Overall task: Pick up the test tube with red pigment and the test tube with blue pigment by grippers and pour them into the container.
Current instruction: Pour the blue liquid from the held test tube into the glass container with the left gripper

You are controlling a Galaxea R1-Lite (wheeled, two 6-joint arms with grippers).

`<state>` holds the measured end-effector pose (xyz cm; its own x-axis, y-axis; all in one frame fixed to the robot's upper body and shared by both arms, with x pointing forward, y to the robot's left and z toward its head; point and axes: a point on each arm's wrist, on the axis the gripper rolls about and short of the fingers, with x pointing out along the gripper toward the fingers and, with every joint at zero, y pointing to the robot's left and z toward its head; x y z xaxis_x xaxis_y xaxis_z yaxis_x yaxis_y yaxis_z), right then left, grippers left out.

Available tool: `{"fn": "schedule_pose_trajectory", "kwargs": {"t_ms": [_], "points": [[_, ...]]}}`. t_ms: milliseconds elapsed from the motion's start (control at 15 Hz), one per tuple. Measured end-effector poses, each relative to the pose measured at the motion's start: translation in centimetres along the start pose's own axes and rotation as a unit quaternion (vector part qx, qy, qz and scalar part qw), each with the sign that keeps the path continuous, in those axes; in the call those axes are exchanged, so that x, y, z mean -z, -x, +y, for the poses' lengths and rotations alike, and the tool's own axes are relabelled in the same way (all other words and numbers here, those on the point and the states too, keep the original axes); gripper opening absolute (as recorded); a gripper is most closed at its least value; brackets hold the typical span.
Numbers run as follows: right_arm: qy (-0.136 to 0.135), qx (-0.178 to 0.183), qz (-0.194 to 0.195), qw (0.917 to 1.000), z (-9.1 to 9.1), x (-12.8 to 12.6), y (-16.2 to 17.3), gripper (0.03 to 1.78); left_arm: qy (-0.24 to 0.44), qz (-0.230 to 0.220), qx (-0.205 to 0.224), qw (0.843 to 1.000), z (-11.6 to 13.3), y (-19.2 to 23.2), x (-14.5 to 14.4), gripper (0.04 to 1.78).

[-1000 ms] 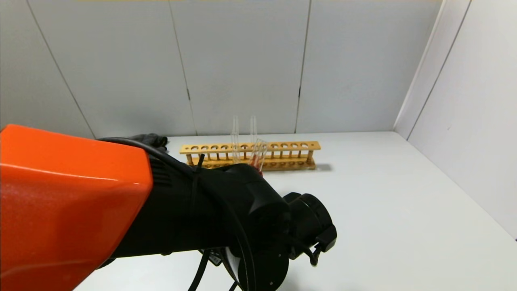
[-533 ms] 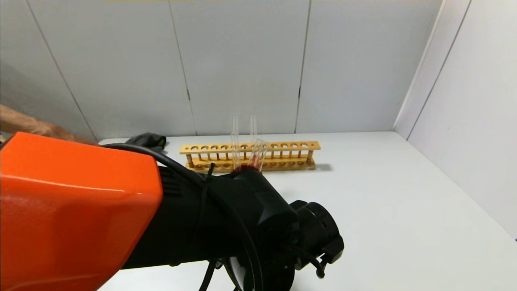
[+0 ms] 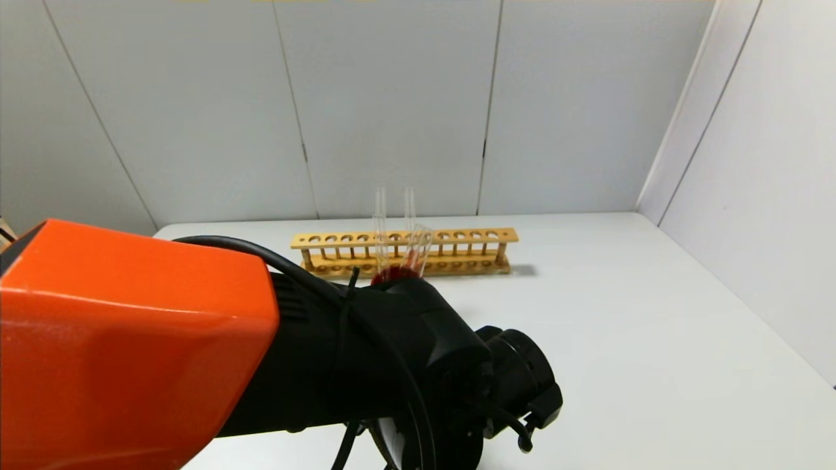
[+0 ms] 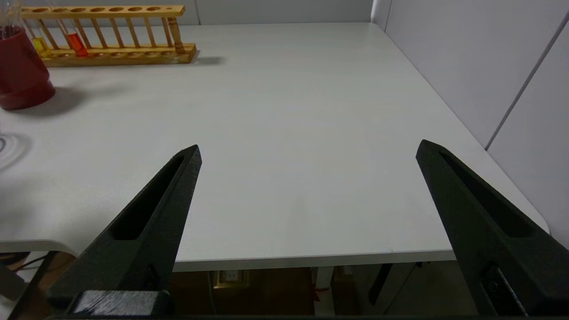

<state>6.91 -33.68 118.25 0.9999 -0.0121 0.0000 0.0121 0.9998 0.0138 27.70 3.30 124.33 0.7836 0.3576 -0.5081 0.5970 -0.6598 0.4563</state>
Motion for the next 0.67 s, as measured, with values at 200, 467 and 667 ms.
{"fn": "schedule_pose_trajectory", "kwargs": {"t_ms": [200, 467, 667], "points": [[0.0, 0.0, 0.0, 1.0, 0.0, 0.0, 0.0, 1.7, 0.026, -0.006, -0.004, 1.0, 0.1, 0.1, 0.2, 0.33], [0.0, 0.0, 0.0, 1.0, 0.0, 0.0, 0.0, 1.7, 0.065, -0.015, -0.006, 0.998, -0.2, 0.7, 1.3, 0.33], [0.0, 0.0, 0.0, 1.0, 0.0, 0.0, 0.0, 1.7, 0.127, -0.051, -0.007, 0.991, -0.3, 1.4, 2.7, 0.33]]}}
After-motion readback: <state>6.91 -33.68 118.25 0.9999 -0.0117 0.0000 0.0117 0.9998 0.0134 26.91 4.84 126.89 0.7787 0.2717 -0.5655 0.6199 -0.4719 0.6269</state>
